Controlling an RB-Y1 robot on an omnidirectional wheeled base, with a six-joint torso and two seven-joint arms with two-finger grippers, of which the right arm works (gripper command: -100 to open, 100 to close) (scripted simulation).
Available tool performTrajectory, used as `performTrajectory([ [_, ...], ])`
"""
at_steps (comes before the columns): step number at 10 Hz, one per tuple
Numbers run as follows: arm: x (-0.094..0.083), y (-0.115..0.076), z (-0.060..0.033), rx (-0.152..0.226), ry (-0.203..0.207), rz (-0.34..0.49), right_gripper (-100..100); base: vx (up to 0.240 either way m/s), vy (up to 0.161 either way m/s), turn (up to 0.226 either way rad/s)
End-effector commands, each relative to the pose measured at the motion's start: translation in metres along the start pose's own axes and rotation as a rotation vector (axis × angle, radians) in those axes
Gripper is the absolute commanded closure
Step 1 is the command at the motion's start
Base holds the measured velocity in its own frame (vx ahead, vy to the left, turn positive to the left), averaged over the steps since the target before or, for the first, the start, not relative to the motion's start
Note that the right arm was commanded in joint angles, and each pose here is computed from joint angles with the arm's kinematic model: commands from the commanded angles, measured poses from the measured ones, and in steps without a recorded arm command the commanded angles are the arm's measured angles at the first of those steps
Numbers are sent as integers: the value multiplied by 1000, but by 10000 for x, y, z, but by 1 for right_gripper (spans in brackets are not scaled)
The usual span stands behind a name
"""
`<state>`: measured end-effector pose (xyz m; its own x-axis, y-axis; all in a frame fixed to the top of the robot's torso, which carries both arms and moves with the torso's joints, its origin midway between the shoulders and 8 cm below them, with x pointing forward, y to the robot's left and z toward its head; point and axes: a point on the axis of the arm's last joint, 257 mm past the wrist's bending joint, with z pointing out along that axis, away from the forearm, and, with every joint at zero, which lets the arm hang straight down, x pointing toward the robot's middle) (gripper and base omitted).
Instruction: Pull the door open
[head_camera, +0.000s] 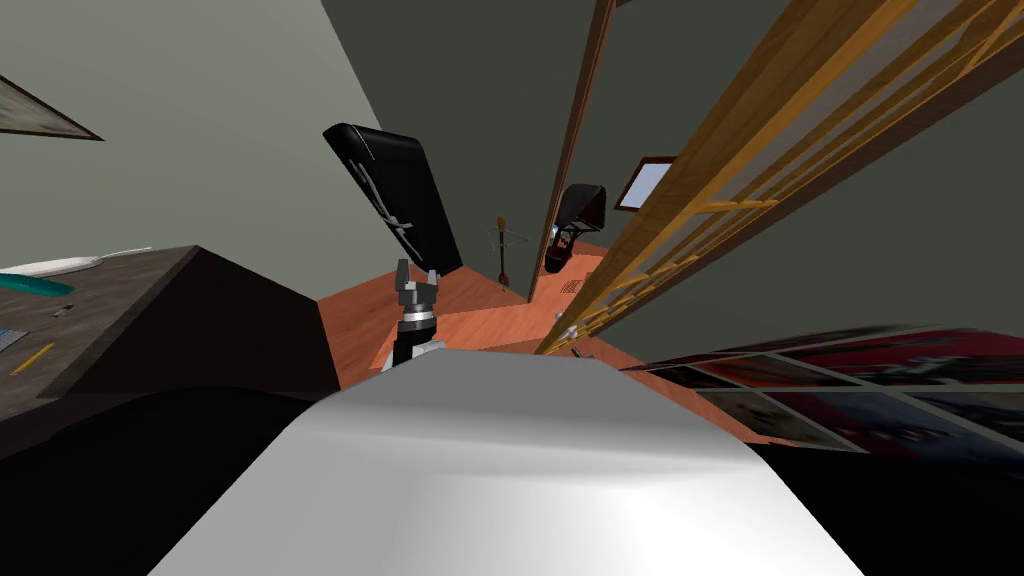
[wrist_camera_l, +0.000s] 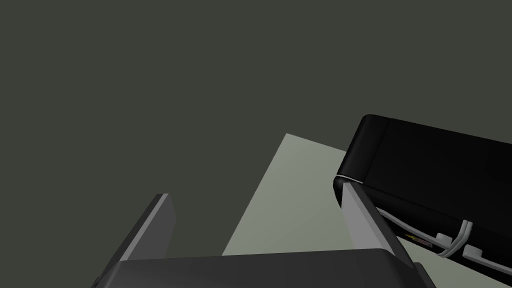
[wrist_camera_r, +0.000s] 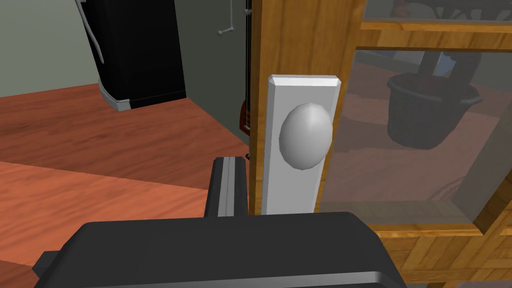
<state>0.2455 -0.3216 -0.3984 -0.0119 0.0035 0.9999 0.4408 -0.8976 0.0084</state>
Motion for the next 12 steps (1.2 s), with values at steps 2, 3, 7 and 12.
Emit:
performTrajectory([
  [2, -2, -6, -155, 3, -3, 4, -100, -26, -63, -103],
  [3, -5, -10, -193, 3, -4, 5, -100, -35, -86, -34],
  [7, -15, -15, -283, 4, -9, 7, -100, -27, -107, -9],
  [12, 24, 272, -47, -68, 11, 6, -100, 40, 125, 152],
])
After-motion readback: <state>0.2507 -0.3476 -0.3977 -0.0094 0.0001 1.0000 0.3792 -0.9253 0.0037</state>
